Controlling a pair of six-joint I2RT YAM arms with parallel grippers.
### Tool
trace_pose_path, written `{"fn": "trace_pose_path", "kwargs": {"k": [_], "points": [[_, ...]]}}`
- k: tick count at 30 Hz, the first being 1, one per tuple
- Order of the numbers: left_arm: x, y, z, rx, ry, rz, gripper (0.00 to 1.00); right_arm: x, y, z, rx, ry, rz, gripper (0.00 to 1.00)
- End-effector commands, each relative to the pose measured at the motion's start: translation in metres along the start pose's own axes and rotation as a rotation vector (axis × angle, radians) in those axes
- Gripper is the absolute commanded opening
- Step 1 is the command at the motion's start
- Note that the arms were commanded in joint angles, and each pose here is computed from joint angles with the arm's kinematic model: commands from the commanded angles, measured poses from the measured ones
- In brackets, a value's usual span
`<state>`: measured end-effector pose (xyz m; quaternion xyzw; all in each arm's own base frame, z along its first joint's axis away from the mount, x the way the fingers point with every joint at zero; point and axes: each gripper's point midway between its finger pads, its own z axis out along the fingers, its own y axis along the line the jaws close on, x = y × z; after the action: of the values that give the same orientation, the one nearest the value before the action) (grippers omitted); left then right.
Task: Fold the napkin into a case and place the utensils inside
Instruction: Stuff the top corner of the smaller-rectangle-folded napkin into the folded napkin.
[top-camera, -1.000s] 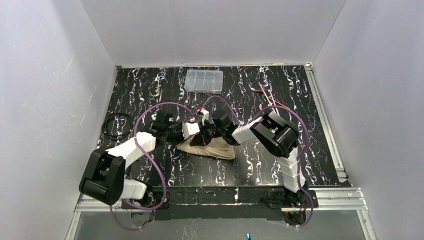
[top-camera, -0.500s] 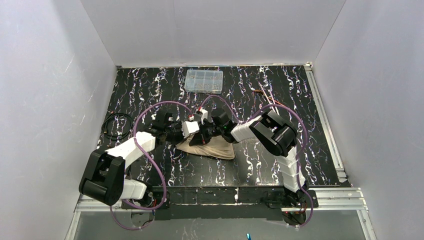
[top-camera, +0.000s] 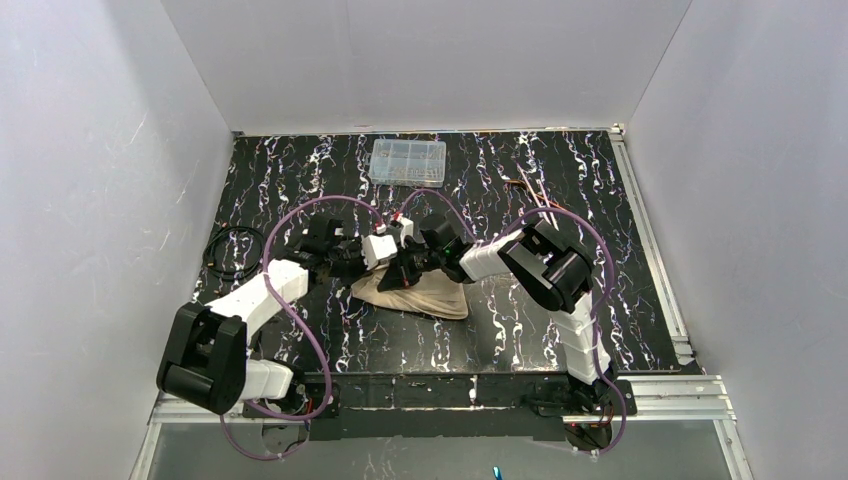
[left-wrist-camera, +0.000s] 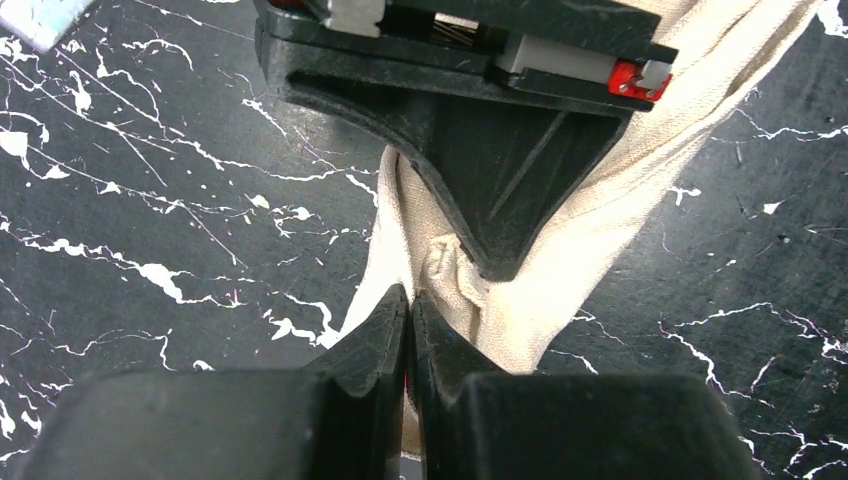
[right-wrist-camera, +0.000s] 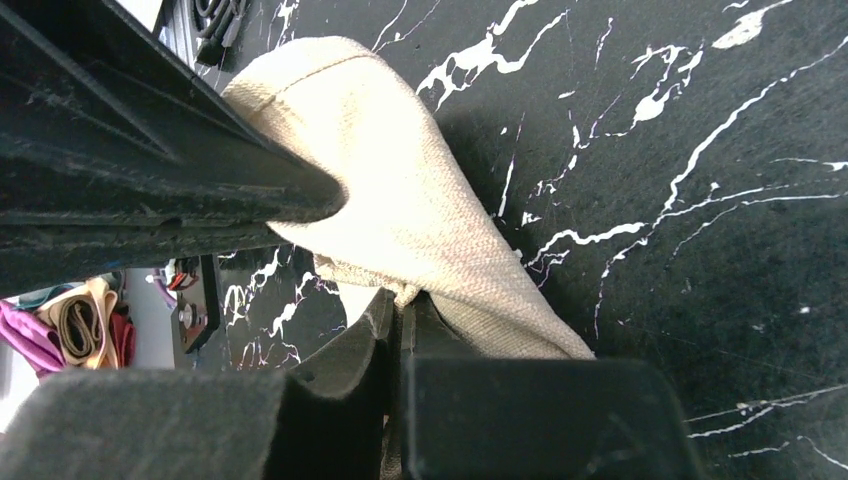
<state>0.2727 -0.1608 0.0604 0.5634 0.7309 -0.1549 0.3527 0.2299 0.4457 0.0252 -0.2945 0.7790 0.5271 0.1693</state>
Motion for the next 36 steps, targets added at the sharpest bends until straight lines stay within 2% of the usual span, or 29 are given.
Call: {"fn": "trace_pose_path", "kwargs": {"k": [1,8,15,22,26,30,35,36], "points": [[-0.018,-0.005,-0.012,0.023,-0.056,0.025,0.04,0.085,-0.064,-0.006,0.239,0.211,0.167,0.01],[-0.009,-0.023,-0.01,0.079,-0.05,0.077,0.06,0.078,-0.062,-0.004,0.253,0.239,0.182,0.01],[0.014,-0.029,0.003,0.057,-0.008,0.204,0.07,0.066,-0.05,-0.005,0.235,0.221,0.194,0.01],[0.034,-0.022,0.012,0.013,0.051,0.292,0.08,0.046,-0.027,-0.001,0.133,0.176,0.199,0.01],[0.042,-0.018,0.014,-0.002,0.081,0.334,0.08,0.042,-0.008,0.001,0.032,0.199,0.183,0.01],[0.037,-0.012,0.016,-0.021,0.068,0.36,0.08,0.044,-0.007,0.001,0.022,0.22,0.184,0.01],[0.037,-0.022,0.02,0.019,0.068,0.415,0.05,0.036,0.001,-0.004,-0.008,0.202,0.165,0.2],[0.042,-0.026,0.02,0.04,0.08,0.424,0.03,0.034,0.002,-0.006,-0.014,0.197,0.155,0.32]]}}
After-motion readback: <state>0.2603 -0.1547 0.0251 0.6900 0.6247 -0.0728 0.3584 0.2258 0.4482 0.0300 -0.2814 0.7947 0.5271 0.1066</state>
